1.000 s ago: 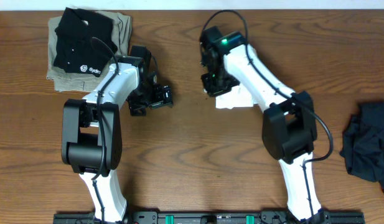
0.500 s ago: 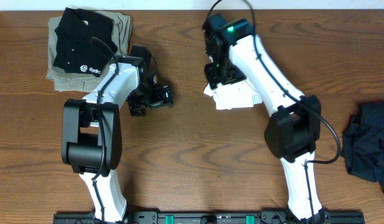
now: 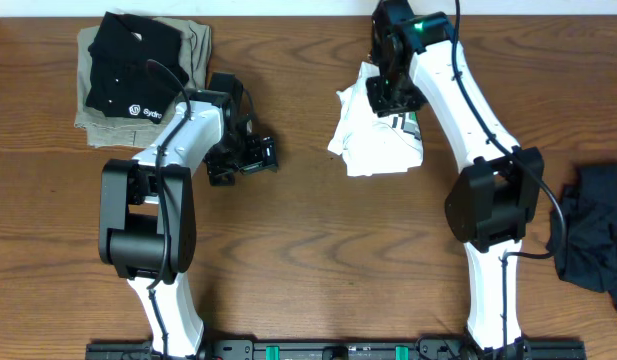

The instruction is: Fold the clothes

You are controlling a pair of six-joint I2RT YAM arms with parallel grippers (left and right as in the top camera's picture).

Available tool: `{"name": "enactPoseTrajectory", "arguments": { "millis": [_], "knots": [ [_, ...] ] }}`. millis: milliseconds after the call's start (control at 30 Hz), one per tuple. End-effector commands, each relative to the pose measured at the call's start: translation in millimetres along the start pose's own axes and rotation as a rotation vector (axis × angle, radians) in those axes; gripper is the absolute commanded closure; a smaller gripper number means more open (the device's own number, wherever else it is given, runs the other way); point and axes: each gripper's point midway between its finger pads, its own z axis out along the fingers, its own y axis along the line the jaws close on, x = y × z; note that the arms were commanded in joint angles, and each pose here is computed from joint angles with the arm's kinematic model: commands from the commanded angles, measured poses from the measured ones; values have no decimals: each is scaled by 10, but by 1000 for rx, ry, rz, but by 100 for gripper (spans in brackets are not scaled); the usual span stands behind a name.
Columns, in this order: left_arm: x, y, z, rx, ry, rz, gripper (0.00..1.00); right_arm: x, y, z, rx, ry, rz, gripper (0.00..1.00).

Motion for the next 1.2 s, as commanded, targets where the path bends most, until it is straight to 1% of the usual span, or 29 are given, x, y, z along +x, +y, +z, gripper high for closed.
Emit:
{"name": "enactPoseTrajectory", "arguments": {
  "millis": [0, 33, 100, 300, 467, 633, 767, 833, 1033, 1067, 1100, 1133, 1167],
  "knots": [
    [6, -8, -57, 10, -11, 1, 3, -5, 75, 4, -25, -12, -4, 87],
    [6, -8, -57, 10, -11, 1, 3, 11, 73, 49, -24, -6, 2, 94],
    [5, -8, -57, 10, -11, 1, 3, 59, 66, 126, -21, 13, 2, 99],
    [4, -8, -57, 10, -12, 1, 3, 256, 49, 400, -14, 81, 12, 99],
    [4, -8, -57, 10, -12, 1, 3, 481, 156, 544, -46, 157, 1, 99],
    [3, -9, -57, 10, -12, 2, 3, 858, 209, 424, -70, 318, 9, 99],
    [3, -8, -57, 10, -12, 2, 3, 998, 200, 304, -65, 379, 28, 99],
    [3, -8, -57, 10, -12, 2, 3, 937, 209, 230, -64, 344, 60, 99],
    [5, -8, -57, 10, -11, 1, 3, 369, 347, -68, -134, 53, 99, 99],
    [4, -8, -57, 10, -12, 1, 3, 269, 410, -94, -159, 6, 58, 93],
    [3, -8, -57, 10, -12, 2, 3, 221, 450, -99, -172, -18, 14, 82],
    [4, -8, -57, 10, -12, 1, 3, 202, 479, -90, -175, -28, -25, 74],
    [5, -9, -57, 11, -12, 1, 3, 214, 514, -47, -175, -22, -58, 71]
  ]
}}
